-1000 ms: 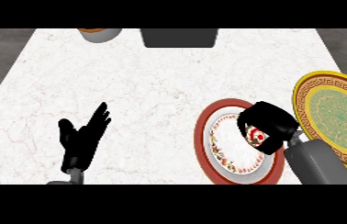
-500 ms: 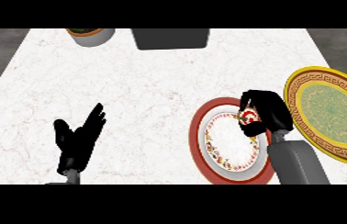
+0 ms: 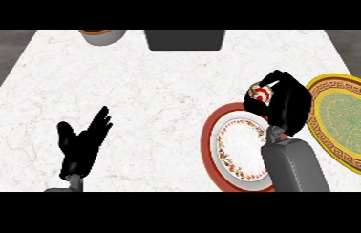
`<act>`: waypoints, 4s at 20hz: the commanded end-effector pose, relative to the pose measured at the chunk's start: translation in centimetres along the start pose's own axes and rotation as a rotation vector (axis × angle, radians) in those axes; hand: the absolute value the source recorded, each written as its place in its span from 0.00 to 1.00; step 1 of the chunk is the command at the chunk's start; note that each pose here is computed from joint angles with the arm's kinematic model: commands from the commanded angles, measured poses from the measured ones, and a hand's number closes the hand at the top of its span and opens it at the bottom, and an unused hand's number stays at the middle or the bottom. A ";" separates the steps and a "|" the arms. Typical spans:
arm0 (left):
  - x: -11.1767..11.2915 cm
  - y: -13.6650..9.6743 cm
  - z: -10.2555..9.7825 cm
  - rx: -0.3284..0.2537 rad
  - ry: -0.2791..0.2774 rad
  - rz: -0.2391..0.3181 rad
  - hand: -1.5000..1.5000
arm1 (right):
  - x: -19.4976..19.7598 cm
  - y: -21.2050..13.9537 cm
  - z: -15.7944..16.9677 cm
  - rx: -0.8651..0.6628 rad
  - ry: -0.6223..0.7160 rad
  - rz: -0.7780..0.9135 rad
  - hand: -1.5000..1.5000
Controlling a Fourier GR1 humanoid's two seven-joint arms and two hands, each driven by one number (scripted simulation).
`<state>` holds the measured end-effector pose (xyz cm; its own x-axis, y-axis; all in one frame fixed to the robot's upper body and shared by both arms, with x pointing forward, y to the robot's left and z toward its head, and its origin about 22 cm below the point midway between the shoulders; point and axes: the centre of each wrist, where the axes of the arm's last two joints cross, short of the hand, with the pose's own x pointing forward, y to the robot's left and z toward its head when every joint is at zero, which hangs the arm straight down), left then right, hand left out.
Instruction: Pick the cupcake from the plate and place it in the plate
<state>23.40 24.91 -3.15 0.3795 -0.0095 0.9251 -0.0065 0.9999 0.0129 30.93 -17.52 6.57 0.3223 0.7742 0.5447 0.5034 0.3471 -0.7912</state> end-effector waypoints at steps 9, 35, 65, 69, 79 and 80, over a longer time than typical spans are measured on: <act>-0.6 -1.4 0.3 0.005 0.005 0.003 0.50 | -0.8 -2.2 1.8 -0.393 0.257 -0.251 1.00; 0.0 -1.2 -0.3 -0.024 0.007 0.008 0.50 | -26.0 -7.6 -10.5 -0.419 0.546 -0.070 1.00; -0.2 -2.0 0.4 -0.013 0.001 -0.001 0.50 | -37.6 -13.0 -3.3 -0.259 0.323 -0.648 0.00; 1.0 0.5 0.7 0.006 -0.009 0.004 0.50 | -37.0 -13.0 0.3 -0.208 0.285 -0.670 0.00; 1.3 -1.2 1.0 -0.018 0.010 0.007 0.50 | -35.8 -15.1 7.9 -0.145 0.305 -0.533 0.00; -0.1 -1.1 -0.8 0.002 0.001 0.003 0.50 | -35.7 -15.1 7.8 -0.154 0.306 -0.544 0.00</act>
<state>23.39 23.91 -2.89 0.3756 -0.0068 0.9268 -0.0089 0.9999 0.0109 6.86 -47.59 -3.12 0.1699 0.3100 0.9355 0.7676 0.5537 -0.3228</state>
